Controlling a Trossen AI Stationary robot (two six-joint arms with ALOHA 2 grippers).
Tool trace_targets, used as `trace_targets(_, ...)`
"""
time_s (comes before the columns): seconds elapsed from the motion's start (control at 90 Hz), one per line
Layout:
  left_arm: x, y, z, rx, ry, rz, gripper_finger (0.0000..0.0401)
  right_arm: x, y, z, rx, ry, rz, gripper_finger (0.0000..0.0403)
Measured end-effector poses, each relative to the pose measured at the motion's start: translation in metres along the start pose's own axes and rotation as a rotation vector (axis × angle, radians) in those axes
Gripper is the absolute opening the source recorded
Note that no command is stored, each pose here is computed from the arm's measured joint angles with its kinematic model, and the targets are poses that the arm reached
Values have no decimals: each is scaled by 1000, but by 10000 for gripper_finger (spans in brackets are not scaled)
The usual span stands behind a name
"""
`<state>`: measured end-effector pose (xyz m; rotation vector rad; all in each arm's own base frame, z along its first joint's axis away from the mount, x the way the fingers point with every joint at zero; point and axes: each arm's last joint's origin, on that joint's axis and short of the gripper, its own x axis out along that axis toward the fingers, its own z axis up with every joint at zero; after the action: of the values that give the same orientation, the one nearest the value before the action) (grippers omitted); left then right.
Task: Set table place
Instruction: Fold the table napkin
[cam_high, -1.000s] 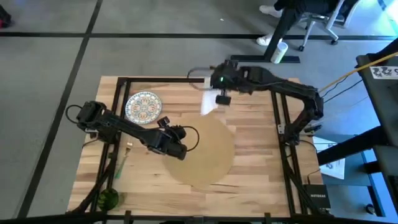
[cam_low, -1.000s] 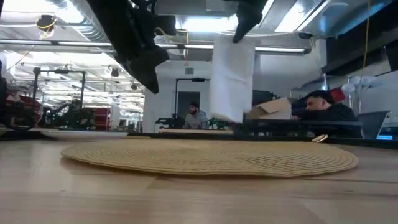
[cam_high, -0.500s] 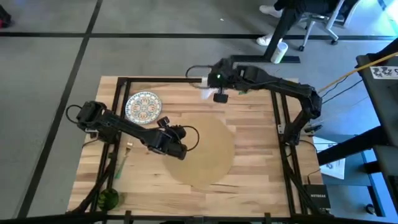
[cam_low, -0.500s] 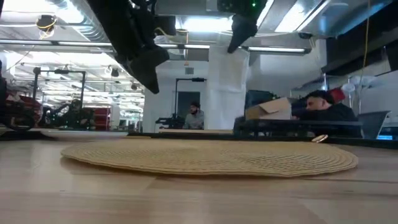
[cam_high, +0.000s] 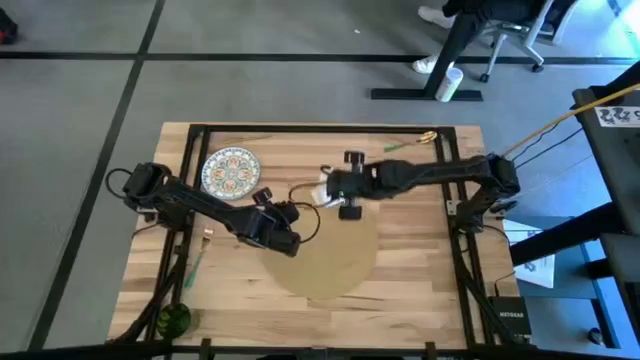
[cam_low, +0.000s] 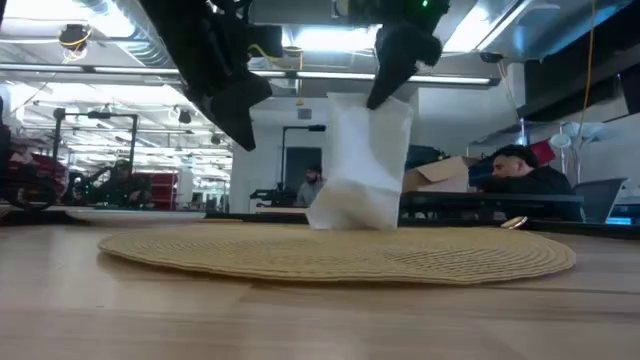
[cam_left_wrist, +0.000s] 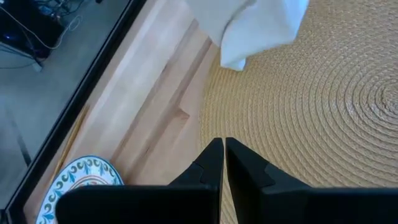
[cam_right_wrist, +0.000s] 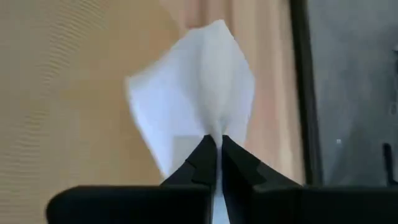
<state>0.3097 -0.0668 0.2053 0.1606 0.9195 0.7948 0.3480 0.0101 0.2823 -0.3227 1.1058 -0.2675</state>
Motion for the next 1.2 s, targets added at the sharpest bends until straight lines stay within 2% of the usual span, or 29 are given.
trace_targets(0.433, 0, 0, 0, -3, 1, 0, 1, -21, 57, 0, -18, -35, 156, 0)
trace_targets(0.622, 0, 0, 0, -3, 0, 0, 1, -7, 79, -1, -32, 33, 251, 0)
trace_targets(0.8, 0, 0, 0, -6, 1, 1, 1, 17, 99, -2, -22, 125, 419, 6)
trace_targets(0.967, 0, 0, 0, -7, 1, 1, 1, 34, 110, -3, -32, 165, 459, 38)
trace_targets(1.2, 0, 0, 0, -8, 1, 1, 1, 35, 110, 0, -29, 150, 462, 113)
